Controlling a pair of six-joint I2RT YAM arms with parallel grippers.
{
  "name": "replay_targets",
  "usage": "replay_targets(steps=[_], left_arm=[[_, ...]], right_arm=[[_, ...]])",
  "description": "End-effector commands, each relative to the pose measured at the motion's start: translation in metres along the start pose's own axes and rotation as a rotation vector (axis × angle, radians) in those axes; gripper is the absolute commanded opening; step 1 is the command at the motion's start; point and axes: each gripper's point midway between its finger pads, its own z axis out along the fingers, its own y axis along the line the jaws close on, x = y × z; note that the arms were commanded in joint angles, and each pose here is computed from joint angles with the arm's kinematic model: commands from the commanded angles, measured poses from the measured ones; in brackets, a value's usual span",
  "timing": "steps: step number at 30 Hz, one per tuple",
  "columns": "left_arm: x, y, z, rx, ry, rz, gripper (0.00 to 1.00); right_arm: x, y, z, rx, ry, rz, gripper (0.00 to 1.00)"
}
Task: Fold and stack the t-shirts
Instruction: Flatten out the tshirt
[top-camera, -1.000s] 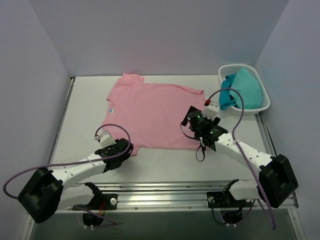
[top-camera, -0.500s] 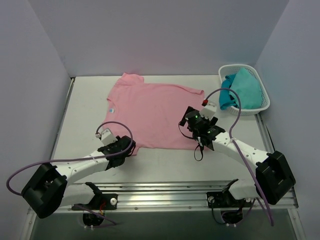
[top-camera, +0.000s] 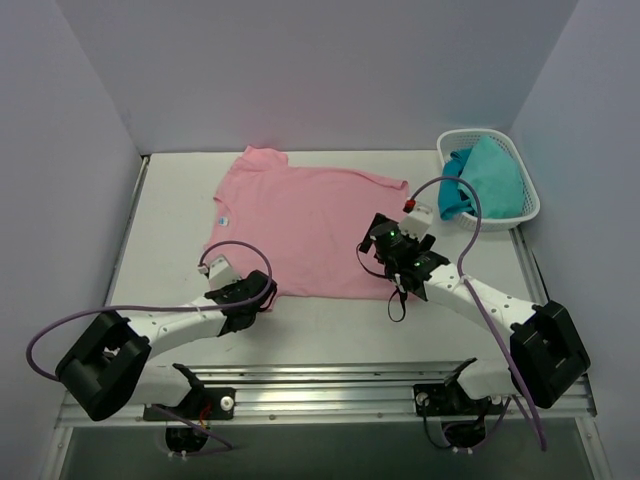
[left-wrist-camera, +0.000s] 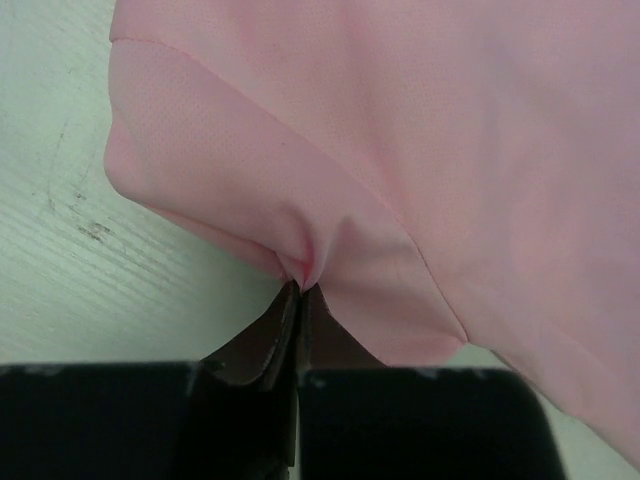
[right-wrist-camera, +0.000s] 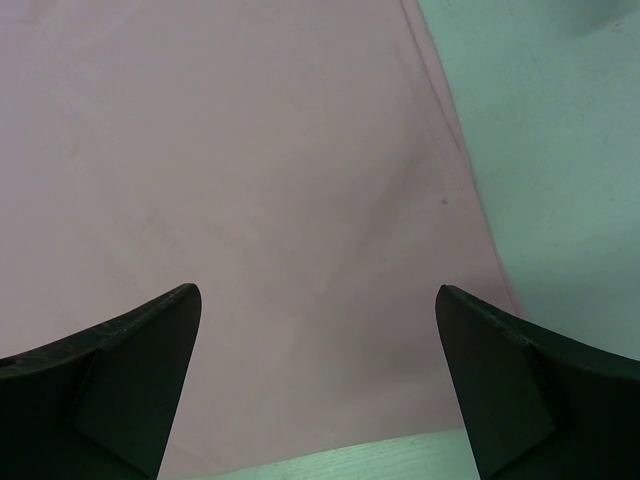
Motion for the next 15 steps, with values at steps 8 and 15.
replay_targets(steps=[8,15], left_arm=[[-0.043,-0.049,-0.041,0.103,-0.015,0.063,0.02],[-0.081,-0.062,-0.109,0.228,0.030,0.138,0.23]], right_arm=[[-0.007,0.002,-0.002,0.006,-0.027,-0.001,1.00],[-0.006,0.002,-0.003,0.000,-0.024,0.003,1.00]])
